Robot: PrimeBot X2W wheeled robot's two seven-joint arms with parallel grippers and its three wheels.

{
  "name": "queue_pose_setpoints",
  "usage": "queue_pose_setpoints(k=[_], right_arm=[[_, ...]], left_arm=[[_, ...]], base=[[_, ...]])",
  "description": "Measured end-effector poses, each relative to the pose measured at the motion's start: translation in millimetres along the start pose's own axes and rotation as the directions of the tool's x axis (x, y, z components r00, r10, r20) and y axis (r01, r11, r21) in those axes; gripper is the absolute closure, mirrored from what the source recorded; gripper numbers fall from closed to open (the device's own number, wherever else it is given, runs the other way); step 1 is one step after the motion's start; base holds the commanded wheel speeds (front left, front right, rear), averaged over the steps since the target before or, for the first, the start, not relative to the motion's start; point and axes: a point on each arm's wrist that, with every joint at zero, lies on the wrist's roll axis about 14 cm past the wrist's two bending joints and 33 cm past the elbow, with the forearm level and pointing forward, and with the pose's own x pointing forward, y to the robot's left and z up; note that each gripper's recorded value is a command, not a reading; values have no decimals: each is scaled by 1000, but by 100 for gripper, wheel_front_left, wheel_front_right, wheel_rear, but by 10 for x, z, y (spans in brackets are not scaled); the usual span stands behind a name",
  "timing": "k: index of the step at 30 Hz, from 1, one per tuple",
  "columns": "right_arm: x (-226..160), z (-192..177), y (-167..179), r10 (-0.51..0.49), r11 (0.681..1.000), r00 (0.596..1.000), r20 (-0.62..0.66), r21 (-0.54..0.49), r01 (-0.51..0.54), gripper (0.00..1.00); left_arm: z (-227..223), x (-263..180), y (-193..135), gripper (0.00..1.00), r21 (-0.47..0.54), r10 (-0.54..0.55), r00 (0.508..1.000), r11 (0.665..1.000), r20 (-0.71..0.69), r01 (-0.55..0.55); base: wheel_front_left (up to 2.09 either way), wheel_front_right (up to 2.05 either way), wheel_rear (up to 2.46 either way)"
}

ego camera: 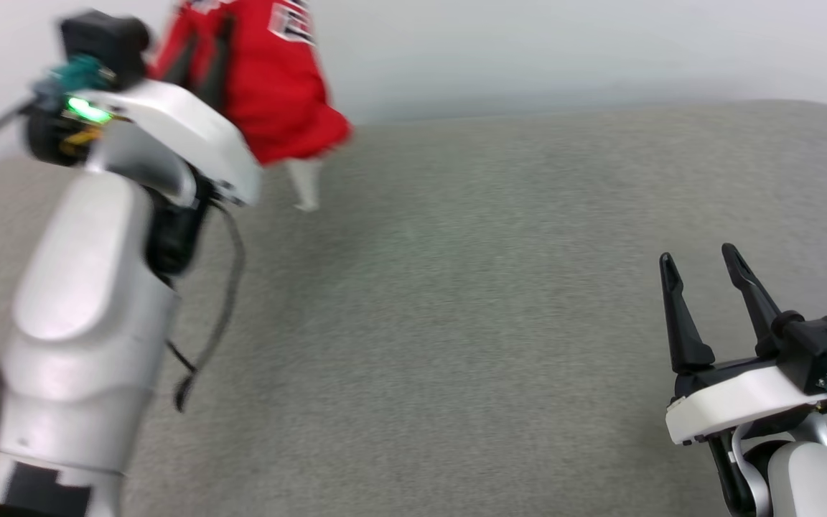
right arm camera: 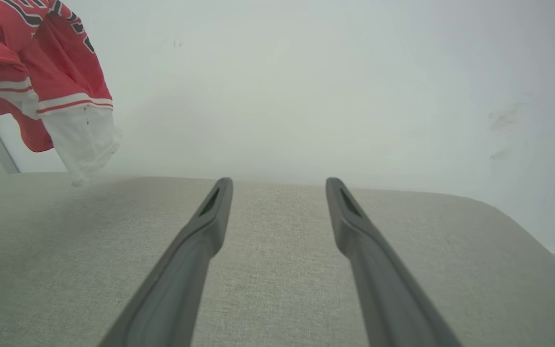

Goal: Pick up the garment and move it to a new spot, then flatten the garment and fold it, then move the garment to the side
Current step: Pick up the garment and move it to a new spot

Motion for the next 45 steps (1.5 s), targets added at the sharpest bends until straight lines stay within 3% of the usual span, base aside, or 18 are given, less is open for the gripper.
queue_pose_setpoints(k=[8,15,16,17,18,22,26,30,34,40,45], right_arm=[[-295,20,-333,-105,994,994,-9,-8,105,0],[-337,-70,-363,-117,993,993,-33,1,117,0],[-328,-80,-354,-114,993,993,-36,4,114,0],[-319,-86,-346,-111,994,993,-37,6,112,0],[-306,-89,-339,-109,994,993,-37,7,109,0],[-248,-86,-281,-89,996,995,-34,4,90,0],[-183,-47,-158,-52,999,998,-24,12,53,0],[-157,-25,-63,-25,1000,999,-22,18,25,0],[-150,2,13,-3,1000,1000,-20,20,3,0],[-182,12,69,12,1000,1000,-24,23,-12,0],[-250,8,90,17,999,999,-31,28,-16,0]], left_arm=[[-671,-146,-1110,100,-176,-240,965,960,-108,219],[-1709,-869,-1551,100,-298,-336,873,925,-353,236],[-1819,-968,-1573,75,-302,-336,862,926,-380,227],[-1906,-1056,-1602,12,-312,-339,850,924,-404,220],[-1963,-1121,-1617,0,-318,-340,843,923,-418,215],[-1874,-1143,-1571,0,-288,-306,877,936,-370,205],[-1433,-1053,-1409,0,-238,-226,953,955,-201,177],[-1088,-1028,-1118,0,-189,-114,990,977,-77,98],[-814,-1086,-801,0,-157,7,1000,988,15,-5],[-776,-1385,-230,0,-101,197,980,976,23,-194],[-873,-1664,3,0,-49,248,969,967,-22,-249]], base=[[0,0,0],[0,0,0],[0,0,0],[0,0,0],[0,0,0],[0,0,0],[0,0,0],[0,0,0],[0,0,0],[0,0,0],[0,0,0]])
